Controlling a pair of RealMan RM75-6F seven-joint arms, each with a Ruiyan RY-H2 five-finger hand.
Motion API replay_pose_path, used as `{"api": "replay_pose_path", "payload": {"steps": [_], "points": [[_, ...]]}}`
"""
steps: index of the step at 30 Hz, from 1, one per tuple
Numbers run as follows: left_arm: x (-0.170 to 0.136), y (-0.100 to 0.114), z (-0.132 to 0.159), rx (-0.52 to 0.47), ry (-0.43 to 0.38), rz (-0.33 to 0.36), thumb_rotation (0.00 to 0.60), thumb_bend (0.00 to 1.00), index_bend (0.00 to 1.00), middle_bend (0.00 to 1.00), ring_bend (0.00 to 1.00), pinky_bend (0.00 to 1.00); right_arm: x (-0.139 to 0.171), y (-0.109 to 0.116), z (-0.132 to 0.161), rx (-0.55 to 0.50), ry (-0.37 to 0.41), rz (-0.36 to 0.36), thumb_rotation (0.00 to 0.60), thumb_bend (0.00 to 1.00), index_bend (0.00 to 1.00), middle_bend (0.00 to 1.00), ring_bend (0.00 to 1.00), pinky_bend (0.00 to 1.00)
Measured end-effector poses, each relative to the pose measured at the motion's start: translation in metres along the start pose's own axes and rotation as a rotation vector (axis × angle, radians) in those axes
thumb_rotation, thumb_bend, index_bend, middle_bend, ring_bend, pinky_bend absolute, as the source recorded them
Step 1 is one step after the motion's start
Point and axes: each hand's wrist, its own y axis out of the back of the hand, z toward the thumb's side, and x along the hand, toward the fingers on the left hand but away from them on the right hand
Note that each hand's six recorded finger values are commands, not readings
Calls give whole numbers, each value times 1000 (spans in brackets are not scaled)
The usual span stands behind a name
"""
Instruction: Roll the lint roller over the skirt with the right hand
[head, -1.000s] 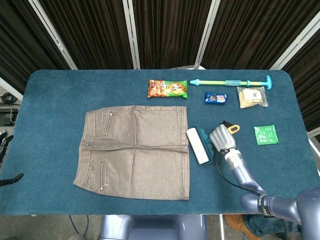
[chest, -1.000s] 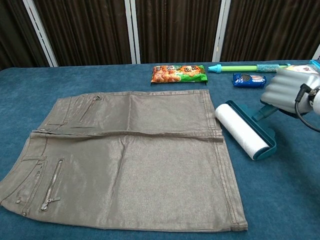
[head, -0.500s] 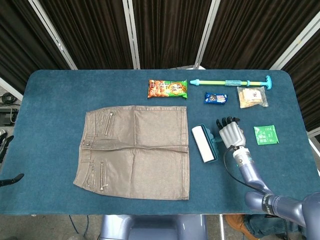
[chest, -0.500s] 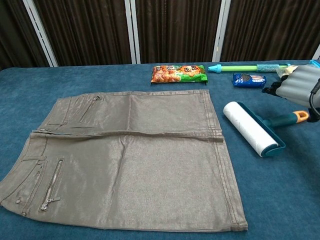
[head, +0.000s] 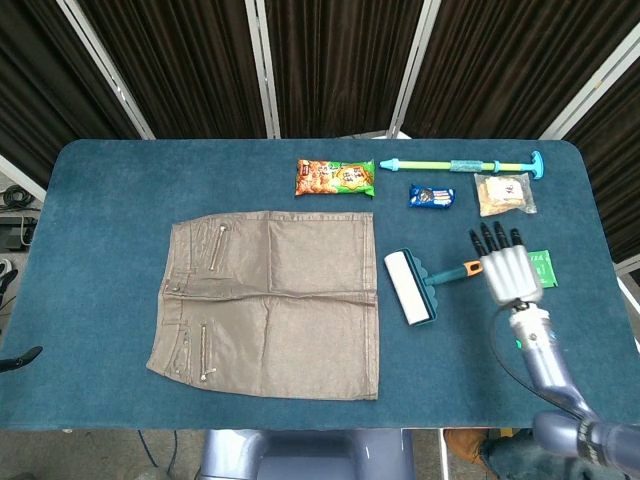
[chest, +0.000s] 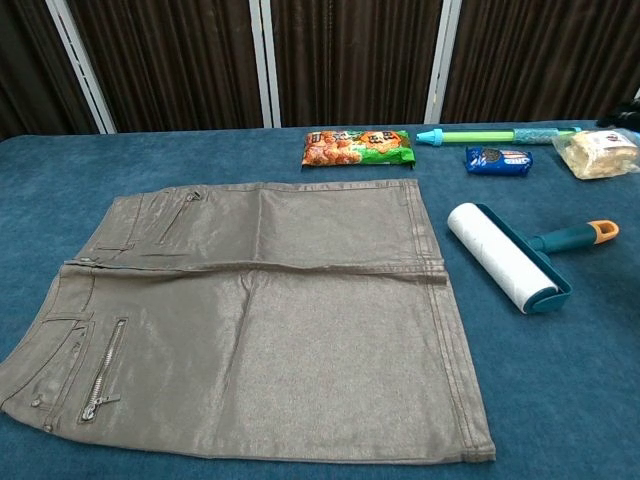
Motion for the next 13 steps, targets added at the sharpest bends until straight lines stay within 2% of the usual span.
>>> {"api": "replay_pose_path", "payload": {"steps": [4,10,13], "points": [[-4,3,-1,5,-11,26,600,0,0,0,0,0,25,0,-18,-161,-26,-31,600,0,0,0,0,6],[-12,1,-3,8,-23,32,600,0,0,0,0,0,62,-1,-33,-430,-38,-97,600,0,0,0,0,0],[-14,2,-3,4,-26,33,600,0,0,0,0,0,84,-3,-37,-529,-32,-127,600,0,0,0,0,0]]}}
